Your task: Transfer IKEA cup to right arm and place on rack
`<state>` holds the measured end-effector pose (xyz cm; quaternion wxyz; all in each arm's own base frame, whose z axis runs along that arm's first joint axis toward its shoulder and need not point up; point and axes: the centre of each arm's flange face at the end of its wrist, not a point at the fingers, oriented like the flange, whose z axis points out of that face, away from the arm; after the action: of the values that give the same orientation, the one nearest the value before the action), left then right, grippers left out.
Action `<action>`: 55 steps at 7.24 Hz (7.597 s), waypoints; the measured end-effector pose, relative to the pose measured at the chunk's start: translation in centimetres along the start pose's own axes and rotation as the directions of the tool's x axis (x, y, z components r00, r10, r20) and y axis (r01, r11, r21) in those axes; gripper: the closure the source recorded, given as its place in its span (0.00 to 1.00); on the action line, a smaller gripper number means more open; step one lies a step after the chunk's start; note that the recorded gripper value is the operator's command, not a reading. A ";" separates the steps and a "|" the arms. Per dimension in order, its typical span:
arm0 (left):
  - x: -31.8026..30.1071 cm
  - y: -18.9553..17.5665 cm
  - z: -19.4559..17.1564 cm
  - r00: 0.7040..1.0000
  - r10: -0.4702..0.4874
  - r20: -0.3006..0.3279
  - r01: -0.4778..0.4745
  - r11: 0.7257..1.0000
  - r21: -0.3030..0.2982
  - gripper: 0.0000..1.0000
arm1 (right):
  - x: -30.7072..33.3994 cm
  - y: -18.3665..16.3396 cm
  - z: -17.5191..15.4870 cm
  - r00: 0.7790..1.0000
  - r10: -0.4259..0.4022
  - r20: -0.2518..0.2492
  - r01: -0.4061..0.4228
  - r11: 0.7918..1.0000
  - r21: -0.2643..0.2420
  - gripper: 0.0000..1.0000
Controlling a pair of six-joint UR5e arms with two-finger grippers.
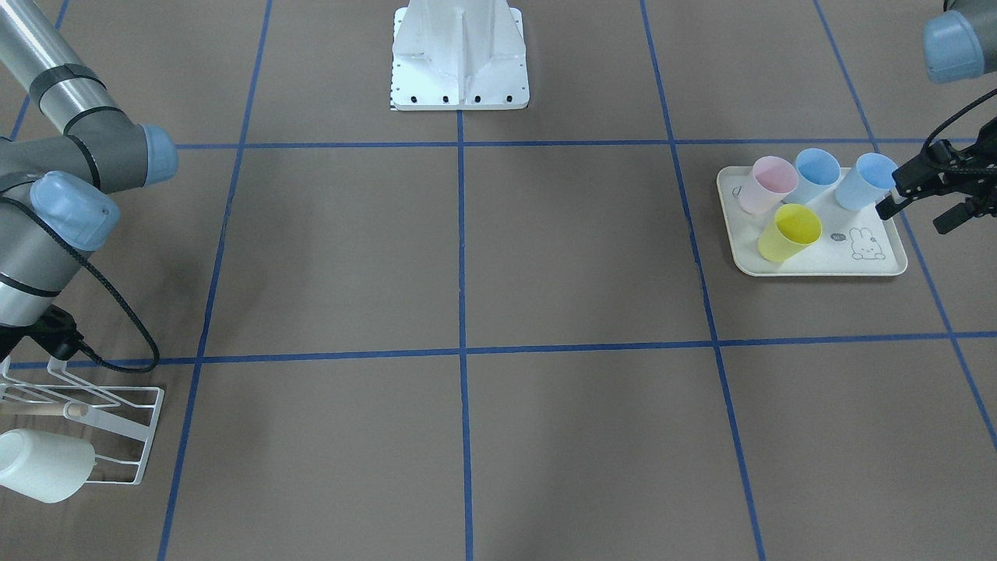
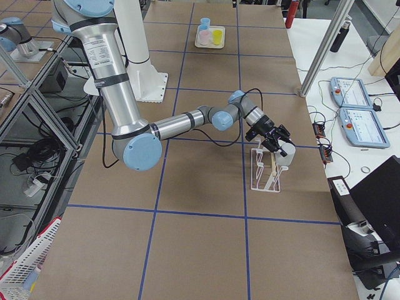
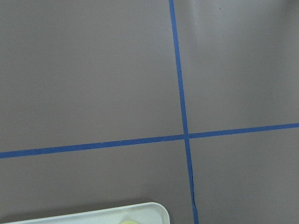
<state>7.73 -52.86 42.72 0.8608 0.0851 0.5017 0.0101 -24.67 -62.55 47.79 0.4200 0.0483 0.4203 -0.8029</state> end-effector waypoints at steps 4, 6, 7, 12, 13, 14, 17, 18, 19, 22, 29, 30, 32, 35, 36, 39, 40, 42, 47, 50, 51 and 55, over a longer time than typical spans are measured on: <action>-0.3 -0.1 0.2 1.000 -0.004 0.002 0.004 1.000 -0.003 0.00 | 1.0 -1.6 -0.7 1.000 -0.013 -0.009 0.013 1.000 -0.023 0.44; -0.4 -0.1 0.3 1.000 -0.005 0.003 0.005 1.000 -0.004 0.00 | 1.7 -2.3 -1.1 1.000 -0.004 -0.015 0.003 1.000 -0.021 0.27; -0.4 -0.1 0.3 1.000 -0.006 0.003 0.006 1.000 -0.005 0.00 | 2.2 -2.6 -1.0 1.000 -0.001 -0.014 0.001 1.000 -0.019 0.01; -0.4 -0.1 0.3 1.000 -0.007 0.003 0.007 1.000 -0.005 0.00 | 3.7 -2.1 -1.5 1.000 0.015 -0.027 -0.015 1.000 -0.016 0.01; -0.3 -0.1 0.2 1.000 -0.005 0.002 0.005 1.000 -0.003 0.00 | 4.6 -1.1 -2.0 0.998 0.050 -0.041 -0.050 0.999 -0.005 0.01; -0.1 0.0 0.1 1.000 0.001 0.001 -0.001 1.000 -0.001 0.00 | 5.2 0.4 -2.4 0.990 0.133 -0.053 -0.131 0.991 0.034 0.01; 0.3 0.4 -1.0 0.997 0.050 0.060 -0.054 0.997 0.053 0.00 | 5.1 4.3 -4.1 0.800 0.600 0.031 -0.581 0.760 0.290 0.01; -0.4 0.9 -1.2 0.989 0.074 0.127 -0.085 0.993 0.084 0.00 | 5.3 4.5 -5.4 0.637 0.756 0.147 -0.744 0.555 0.372 0.01; -1.0 1.4 -1.3 0.982 0.085 0.170 -0.103 0.990 0.098 0.00 | 5.6 4.7 -7.2 0.439 0.847 0.301 -0.862 0.303 0.407 0.01; 0.9 2.9 2.9 0.979 0.089 0.183 -0.101 0.993 0.057 0.00 | 6.7 5.7 -12.6 -0.109 0.703 0.702 -0.916 -0.345 0.203 0.01; -1.9 10.1 14.1 0.960 0.037 0.277 -0.020 0.998 -0.064 0.00 | 8.0 7.6 -19.9 -0.456 0.300 0.838 -0.774 -0.599 -0.207 0.01; -2.4 10.2 14.9 0.963 0.033 0.268 -0.017 0.998 -0.063 0.00 | 8.0 7.6 -20.1 -0.456 0.296 0.839 -0.773 -0.598 -0.209 0.01; -2.5 10.6 15.6 0.971 0.038 0.234 -0.019 0.997 -0.081 0.05 | 8.0 7.6 -20.3 -0.454 0.293 0.841 -0.773 -0.599 -0.208 0.01; -2.8 11.2 15.9 0.977 0.041 0.209 -0.018 0.994 -0.112 0.91 | 8.0 7.7 -20.3 -0.454 0.293 0.842 -0.773 -0.600 -0.208 0.01; -2.9 11.3 16.0 0.977 0.040 0.210 -0.016 0.993 -0.117 1.00 | 8.0 7.7 -20.3 -0.453 0.292 0.842 -0.773 -0.600 -0.208 0.01; -2.9 11.5 16.3 0.976 0.040 0.213 -0.013 0.992 -0.127 1.00 | 8.0 7.6 -20.3 -0.450 0.293 0.844 -0.774 -0.599 -0.205 0.00; -2.7 11.6 16.2 0.978 0.037 0.204 -0.009 0.990 -0.137 1.00 | 8.0 7.6 -20.4 -0.444 0.295 0.846 -0.777 -0.597 -0.199 0.00; -1.9 11.3 15.1 0.990 0.017 0.143 0.006 0.987 -0.163 1.00 | 8.5 7.7 -21.0 -0.421 0.297 0.857 -0.774 -0.610 -0.168 0.01; 5.6 3.3 5.5 0.978 -0.200 0.055 0.200 0.980 -0.008 1.00 | 11.8 9.5 -26.0 -0.290 0.276 0.917 -0.651 -0.759 0.023 0.01; 14.5 0.2 2.2 0.923 -0.372 -0.096 0.368 0.928 -0.062 1.00 | 14.4 8.4 -30.2 -0.275 0.322 0.906 -0.543 -0.829 0.131 0.01; 17.8 -0.8 0.8 0.891 -0.431 -0.139 0.422 0.902 -0.091 1.00 | 15.0 7.4 -32.0 -0.222 0.314 0.923 -0.474 -0.862 0.179 0.01; 27.5 -2.4 -3.7 0.770 -0.601 -0.215 0.559 0.797 -0.228 1.00 | 17.3 5.7 -40.8 0.005 0.387 0.922 -0.355 -0.862 0.363 0.02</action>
<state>18.01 -51.87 16.87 0.7468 -0.1418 0.6159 -0.2070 -42.88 -46.01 10.54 0.6397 0.5954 -0.4471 -0.1908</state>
